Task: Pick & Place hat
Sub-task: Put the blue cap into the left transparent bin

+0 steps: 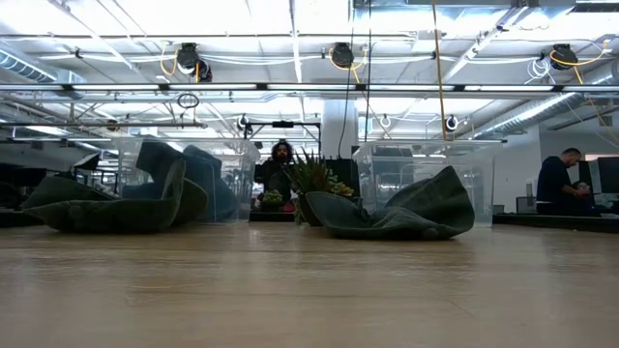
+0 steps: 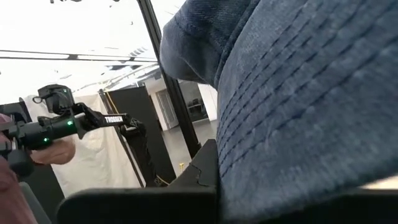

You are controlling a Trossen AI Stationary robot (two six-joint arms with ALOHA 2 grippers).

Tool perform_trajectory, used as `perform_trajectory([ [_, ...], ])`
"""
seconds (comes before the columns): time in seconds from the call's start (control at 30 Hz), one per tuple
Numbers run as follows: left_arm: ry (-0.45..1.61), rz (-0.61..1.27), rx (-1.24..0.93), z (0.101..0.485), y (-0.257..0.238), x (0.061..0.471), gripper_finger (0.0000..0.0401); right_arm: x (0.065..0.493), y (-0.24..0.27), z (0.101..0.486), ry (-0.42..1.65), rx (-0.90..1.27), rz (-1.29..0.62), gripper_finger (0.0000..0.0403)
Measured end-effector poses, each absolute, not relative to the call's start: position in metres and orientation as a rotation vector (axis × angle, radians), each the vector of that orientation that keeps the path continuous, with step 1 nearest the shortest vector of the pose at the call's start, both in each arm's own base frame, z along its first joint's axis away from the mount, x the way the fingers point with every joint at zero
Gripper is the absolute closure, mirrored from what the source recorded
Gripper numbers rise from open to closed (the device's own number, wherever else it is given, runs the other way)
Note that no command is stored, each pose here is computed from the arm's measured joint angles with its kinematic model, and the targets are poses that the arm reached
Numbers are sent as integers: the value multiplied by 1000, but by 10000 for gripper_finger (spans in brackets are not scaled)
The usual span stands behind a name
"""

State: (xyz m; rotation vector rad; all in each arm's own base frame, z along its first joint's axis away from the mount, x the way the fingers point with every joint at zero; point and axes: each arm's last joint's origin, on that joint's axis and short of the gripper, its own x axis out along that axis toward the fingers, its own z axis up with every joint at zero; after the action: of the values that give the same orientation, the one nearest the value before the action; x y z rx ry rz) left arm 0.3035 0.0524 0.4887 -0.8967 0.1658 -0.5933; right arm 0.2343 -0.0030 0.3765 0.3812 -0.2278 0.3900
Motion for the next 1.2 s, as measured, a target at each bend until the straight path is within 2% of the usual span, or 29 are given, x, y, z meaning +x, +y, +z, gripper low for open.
perform_trajectory([
  [0.13,144,-563,-883,489,59,303,374,235,-3,374,-204,387,385,403],
  [0.2,137,-560,-863,489,61,302,391,235,-3,373,-193,390,383,401],
  [0.5,89,-541,-825,492,77,297,397,237,-3,368,-135,433,374,371],
  [0.8,51,-550,-841,498,95,290,399,238,-7,368,-169,397,240,253],
  [0.9,34,-530,-830,502,100,280,399,238,-7,366,-167,339,188,227],
  [1.03,-17,-498,-766,512,105,262,400,238,-9,363,-137,261,106,219],
  [1.2,-30,-419,-652,520,107,231,400,234,-12,360,-109,223,5,228],
])
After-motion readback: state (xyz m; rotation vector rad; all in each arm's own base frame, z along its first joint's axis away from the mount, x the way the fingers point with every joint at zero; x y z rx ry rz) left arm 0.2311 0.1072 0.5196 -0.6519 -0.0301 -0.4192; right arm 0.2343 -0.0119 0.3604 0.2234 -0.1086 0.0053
